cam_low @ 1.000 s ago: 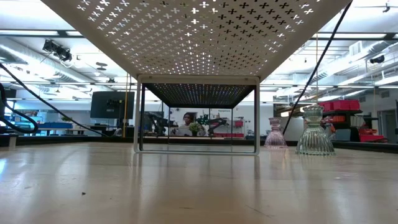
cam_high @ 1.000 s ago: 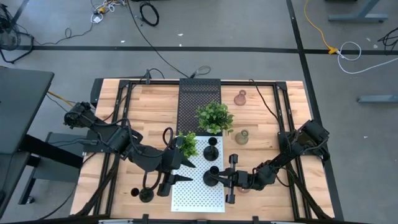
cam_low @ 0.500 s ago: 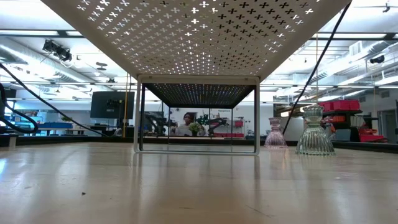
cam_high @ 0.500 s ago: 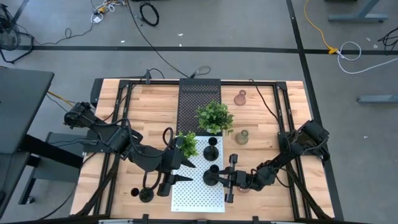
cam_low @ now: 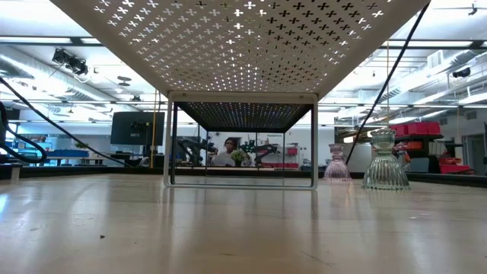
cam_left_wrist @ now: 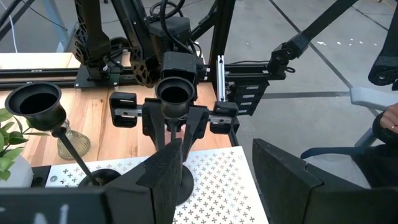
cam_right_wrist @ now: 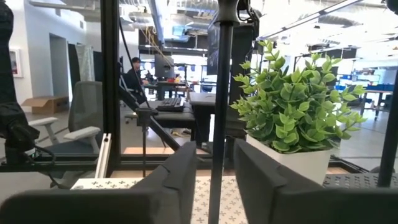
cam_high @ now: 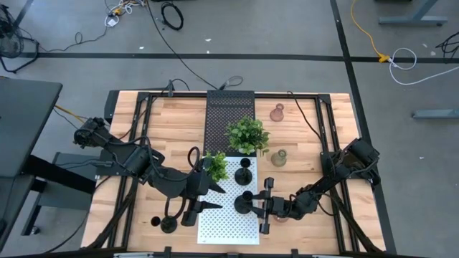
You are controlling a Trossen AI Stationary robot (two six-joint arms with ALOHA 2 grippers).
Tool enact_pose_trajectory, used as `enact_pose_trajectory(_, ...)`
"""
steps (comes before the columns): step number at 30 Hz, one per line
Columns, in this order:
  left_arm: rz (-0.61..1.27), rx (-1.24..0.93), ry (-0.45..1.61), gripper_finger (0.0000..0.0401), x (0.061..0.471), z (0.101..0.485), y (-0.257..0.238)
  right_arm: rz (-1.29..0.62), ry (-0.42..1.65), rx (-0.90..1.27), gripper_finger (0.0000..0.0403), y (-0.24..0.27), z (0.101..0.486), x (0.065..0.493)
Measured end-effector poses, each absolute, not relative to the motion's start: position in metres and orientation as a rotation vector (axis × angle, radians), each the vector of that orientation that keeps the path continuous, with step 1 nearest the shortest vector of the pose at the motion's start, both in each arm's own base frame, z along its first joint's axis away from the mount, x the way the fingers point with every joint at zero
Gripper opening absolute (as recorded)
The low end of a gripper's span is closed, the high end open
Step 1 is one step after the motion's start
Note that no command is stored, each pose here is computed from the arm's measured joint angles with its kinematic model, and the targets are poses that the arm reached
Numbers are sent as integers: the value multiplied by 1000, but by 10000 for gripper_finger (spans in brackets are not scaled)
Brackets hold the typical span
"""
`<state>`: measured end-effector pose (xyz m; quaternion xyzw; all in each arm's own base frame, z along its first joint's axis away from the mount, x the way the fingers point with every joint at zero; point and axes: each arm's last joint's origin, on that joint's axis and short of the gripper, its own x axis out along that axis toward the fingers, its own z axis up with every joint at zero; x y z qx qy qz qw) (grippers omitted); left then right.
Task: Pick & Place candle stick holders
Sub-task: Put the top black candle holder on the white shelf, then put the black candle holder on the white shelf
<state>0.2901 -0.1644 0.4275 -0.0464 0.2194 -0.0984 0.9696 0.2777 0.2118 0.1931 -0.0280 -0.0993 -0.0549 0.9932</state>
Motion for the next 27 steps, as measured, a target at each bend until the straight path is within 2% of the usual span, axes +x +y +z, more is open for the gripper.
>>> enact_pose_trajectory(7,-198,-91,449,197,290,427,-164,-123,-205,-72,174,214,194,275)
enact_pose_trajectory(13,-198,-91,449,197,290,427,-164,-166,-210,-80,206,219,197,268)
enact_pose_trajectory(27,-112,-229,573,197,269,416,-183,-291,-171,-82,205,235,200,246)
